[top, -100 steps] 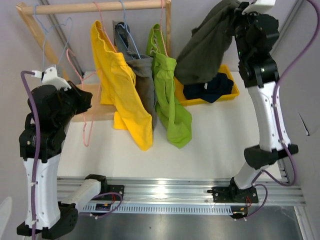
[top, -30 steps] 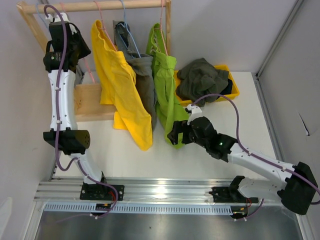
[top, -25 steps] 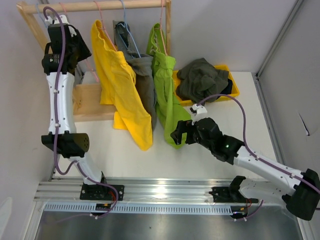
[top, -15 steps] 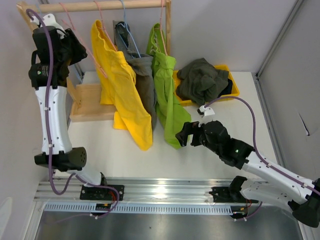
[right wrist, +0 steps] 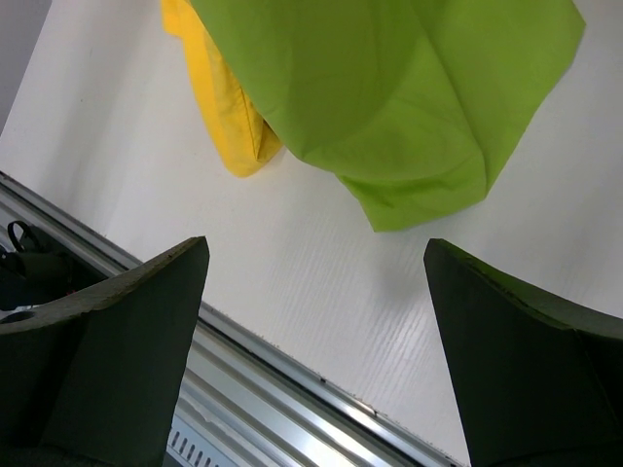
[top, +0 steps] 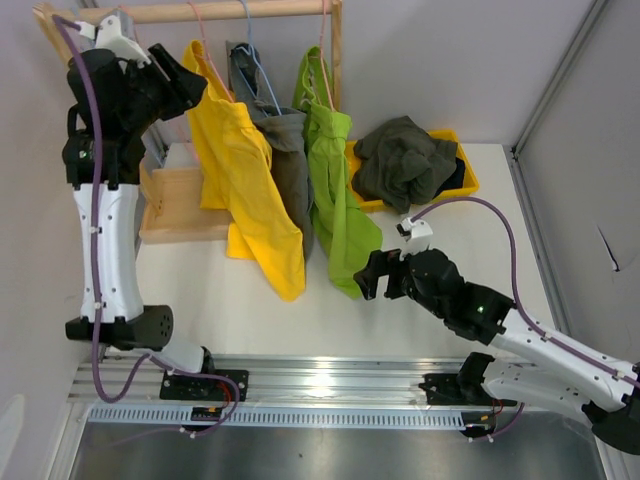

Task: Remove the shorts from the hanger

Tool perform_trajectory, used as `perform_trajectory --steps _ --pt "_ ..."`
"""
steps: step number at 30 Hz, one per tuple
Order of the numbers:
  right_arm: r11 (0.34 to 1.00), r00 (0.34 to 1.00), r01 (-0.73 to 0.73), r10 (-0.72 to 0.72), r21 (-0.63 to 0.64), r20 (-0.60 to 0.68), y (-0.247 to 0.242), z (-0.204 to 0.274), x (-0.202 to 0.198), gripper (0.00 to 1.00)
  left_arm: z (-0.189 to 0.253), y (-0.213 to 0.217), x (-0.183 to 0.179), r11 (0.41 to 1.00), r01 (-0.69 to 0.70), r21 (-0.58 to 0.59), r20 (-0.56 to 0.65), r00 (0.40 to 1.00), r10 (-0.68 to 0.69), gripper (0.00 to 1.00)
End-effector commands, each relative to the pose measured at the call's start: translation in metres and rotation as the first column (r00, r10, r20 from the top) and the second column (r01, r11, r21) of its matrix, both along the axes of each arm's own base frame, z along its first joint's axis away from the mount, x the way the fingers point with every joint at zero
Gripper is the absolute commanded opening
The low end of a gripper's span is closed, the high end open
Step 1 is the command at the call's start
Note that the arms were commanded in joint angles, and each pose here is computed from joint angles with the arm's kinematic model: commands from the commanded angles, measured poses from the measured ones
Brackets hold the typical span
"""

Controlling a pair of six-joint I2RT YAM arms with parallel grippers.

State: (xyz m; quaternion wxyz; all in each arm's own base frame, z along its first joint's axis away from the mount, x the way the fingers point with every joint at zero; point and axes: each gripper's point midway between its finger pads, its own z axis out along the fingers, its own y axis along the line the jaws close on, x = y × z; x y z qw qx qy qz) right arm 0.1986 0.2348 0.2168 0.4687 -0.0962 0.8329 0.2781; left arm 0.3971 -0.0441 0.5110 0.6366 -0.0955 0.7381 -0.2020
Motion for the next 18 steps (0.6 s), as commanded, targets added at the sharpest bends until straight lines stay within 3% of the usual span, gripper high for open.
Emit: perform_trajectory --steps 1,18 --pt "0.998 0.999 0.036 -0.038 0.043 0.039 -0.004 0.024 0.003 0.99 0.011 -0.023 0.019 0.998 0.056 -0.022 0.032 0.998 -0.055 0.55" --pt "0.997 0.994 0.075 -0.075 -0.001 0.082 -0.019 0.032 0.008 0.99 -0.028 -0.035 0.085 1.0 0.004 0.008 -0.018 1.0 -0.004 0.52"
